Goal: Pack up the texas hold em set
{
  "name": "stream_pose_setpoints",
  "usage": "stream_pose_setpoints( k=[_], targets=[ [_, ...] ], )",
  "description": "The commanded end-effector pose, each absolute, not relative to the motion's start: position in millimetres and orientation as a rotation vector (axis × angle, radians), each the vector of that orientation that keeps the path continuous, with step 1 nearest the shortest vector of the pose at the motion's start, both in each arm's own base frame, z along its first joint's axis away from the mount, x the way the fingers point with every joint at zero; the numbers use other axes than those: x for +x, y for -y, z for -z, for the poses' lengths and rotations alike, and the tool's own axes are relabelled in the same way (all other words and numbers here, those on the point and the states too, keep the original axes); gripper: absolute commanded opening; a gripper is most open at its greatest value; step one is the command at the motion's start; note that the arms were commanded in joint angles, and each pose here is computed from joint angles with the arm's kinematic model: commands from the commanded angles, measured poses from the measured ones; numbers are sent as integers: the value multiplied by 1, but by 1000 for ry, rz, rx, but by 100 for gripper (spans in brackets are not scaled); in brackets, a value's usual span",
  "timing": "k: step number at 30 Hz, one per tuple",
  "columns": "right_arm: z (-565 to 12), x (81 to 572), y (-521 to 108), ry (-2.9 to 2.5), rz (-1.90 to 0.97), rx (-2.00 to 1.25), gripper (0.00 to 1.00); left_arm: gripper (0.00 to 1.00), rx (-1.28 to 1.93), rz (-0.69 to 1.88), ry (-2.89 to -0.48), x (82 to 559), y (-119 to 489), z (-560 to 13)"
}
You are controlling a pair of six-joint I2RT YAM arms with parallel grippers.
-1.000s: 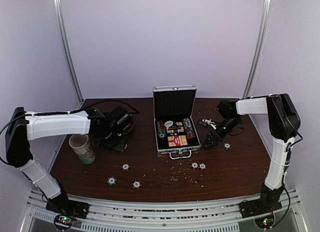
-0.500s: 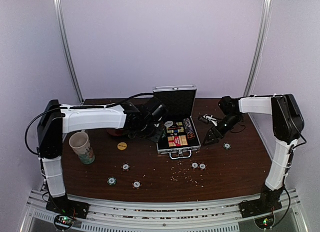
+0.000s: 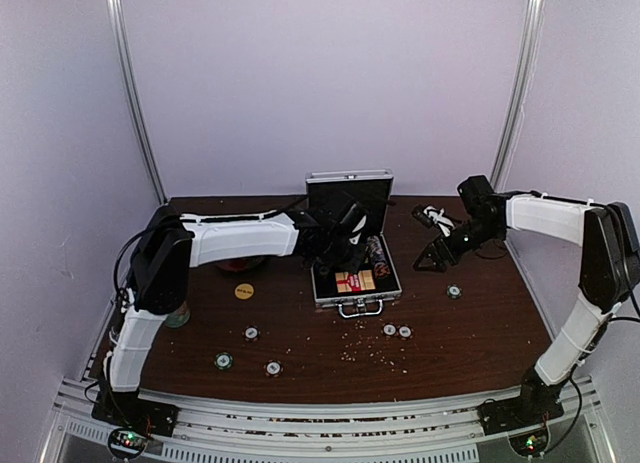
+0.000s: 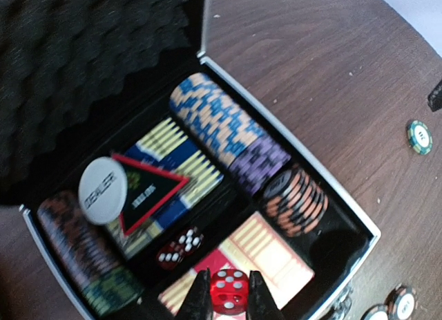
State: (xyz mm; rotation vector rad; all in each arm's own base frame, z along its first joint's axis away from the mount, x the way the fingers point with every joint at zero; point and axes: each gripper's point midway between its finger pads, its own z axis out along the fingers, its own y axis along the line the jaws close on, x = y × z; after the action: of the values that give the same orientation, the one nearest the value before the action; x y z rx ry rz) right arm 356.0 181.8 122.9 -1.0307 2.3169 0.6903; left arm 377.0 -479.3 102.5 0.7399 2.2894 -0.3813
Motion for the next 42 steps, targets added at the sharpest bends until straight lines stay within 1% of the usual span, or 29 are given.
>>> stream_pose_setpoints(
  k=[1, 11, 20, 27, 34, 39, 42],
  targets=[
    [-128, 371, -174, -2279, -635, -974, 75, 9, 794, 461, -2207, 388, 509, -106],
    [-111, 366, -174, -2311, -669, -1006, 75, 9, 778, 438, -2233, 402, 516, -75],
    [-105, 364, -174, -2329, -683, -1016, 76, 10, 730, 391, -2284, 413, 502, -52],
    [-102, 364, -174, -2341, -691, -1016, 76, 11, 716, 382, -2300, 417, 498, -45],
    [-100, 363, -175, -2350, -699, -1018, 76, 15, 738, 405, -2295, 414, 501, -48],
    [-99, 363, -175, -2353, -704, -1020, 76, 24, 738, 409, -2286, 415, 501, -54],
    [-100, 362, -175, -2353, -706, -1022, 76, 26, 750, 422, -2274, 414, 503, -61]
  ],
)
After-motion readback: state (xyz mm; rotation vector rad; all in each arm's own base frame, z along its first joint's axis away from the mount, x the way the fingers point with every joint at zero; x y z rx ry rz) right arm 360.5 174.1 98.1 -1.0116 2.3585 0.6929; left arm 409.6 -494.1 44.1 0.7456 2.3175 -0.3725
